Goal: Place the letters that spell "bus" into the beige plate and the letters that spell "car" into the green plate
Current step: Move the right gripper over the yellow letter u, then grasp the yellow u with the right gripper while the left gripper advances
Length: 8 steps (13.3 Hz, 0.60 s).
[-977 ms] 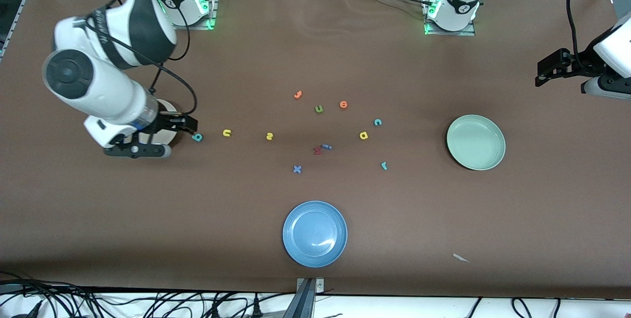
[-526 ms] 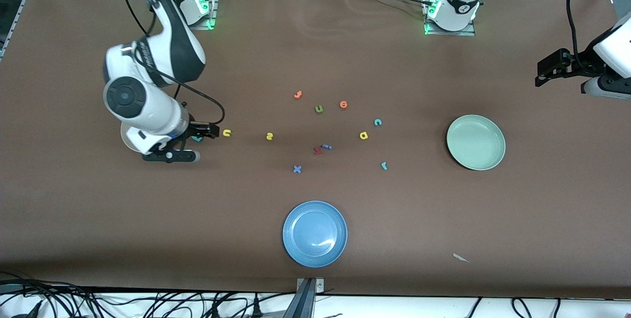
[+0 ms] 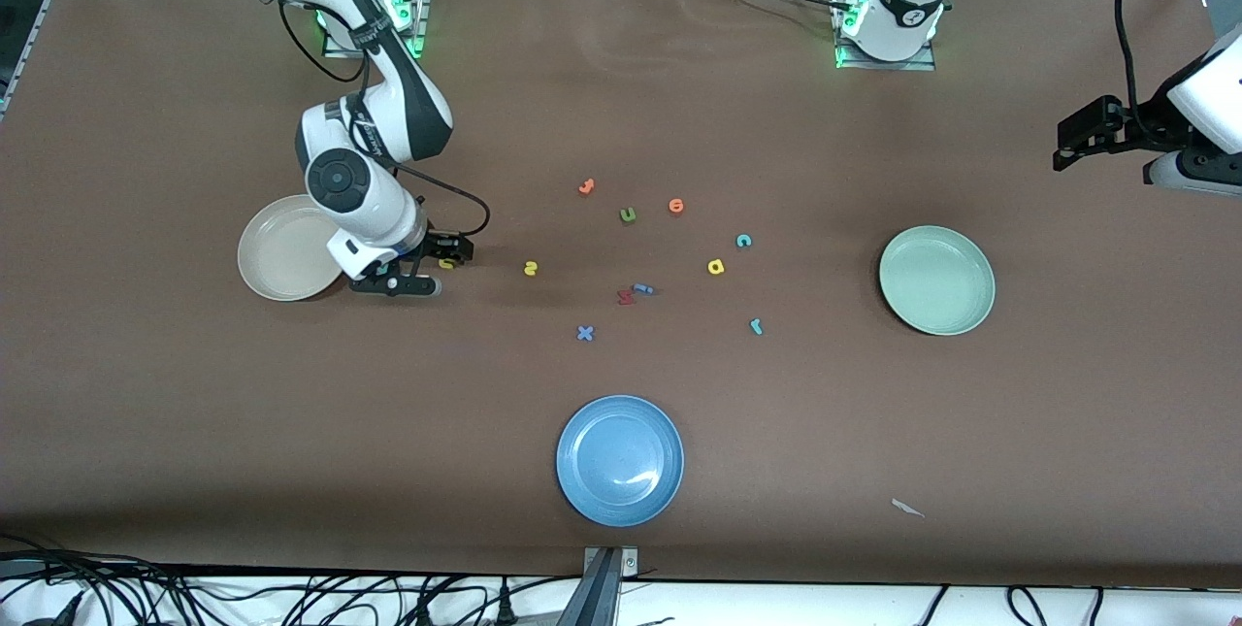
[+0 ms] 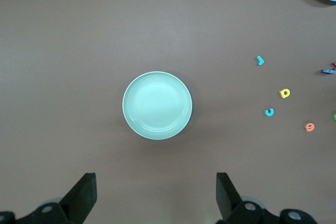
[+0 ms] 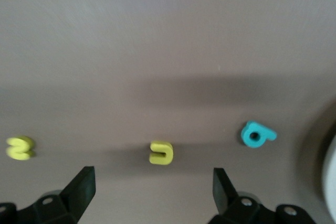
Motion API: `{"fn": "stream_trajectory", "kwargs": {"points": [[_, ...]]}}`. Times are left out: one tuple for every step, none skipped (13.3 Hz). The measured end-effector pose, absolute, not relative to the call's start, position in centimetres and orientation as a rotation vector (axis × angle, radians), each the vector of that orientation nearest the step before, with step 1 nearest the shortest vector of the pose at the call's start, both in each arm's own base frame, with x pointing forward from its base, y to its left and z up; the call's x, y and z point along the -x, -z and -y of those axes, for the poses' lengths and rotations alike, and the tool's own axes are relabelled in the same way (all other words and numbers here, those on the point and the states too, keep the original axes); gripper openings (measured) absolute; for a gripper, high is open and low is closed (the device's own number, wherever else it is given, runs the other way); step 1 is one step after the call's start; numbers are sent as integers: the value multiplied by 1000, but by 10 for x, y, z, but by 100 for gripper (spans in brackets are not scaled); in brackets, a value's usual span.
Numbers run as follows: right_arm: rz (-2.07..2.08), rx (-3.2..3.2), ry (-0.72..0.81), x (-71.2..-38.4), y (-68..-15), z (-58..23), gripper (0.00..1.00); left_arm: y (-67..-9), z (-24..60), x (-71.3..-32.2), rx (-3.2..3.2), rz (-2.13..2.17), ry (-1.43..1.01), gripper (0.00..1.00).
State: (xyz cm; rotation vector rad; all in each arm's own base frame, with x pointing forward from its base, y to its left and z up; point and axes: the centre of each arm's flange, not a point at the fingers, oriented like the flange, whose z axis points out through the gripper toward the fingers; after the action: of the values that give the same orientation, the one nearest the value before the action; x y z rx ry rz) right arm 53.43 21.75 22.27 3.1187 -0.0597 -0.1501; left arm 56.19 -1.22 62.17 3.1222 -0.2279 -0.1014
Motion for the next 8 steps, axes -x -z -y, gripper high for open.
{"fn": "stream_trajectory", "kwargs": {"points": [[58,-3114,168,-530,-213,-217,99,-622,15,-562,-3100,228,99,100],[56,-3114,170,-528,-207,-217,98,-622,17,-562,-3080,229,97,100],[56,-3115,168,-528,-202,-217,96,-621,19,-562,-3069,232,97,100],[56,-3118,159,-528,-197,-218,96,-620,22,-563,-3066,238,101,100],[55,-3122,147,-527,-192,-218,93,-616,25,-564,-3064,247,112,100],[55,-3125,139,-526,-186,-218,93,-610,30,-567,-3062,259,127,100],[55,-3127,134,-525,-181,-217,88,-603,37,-570,-3060,276,147,100],[55,-3127,135,-524,-178,-217,88,-594,46,-574,-3057,297,164,100]]}}
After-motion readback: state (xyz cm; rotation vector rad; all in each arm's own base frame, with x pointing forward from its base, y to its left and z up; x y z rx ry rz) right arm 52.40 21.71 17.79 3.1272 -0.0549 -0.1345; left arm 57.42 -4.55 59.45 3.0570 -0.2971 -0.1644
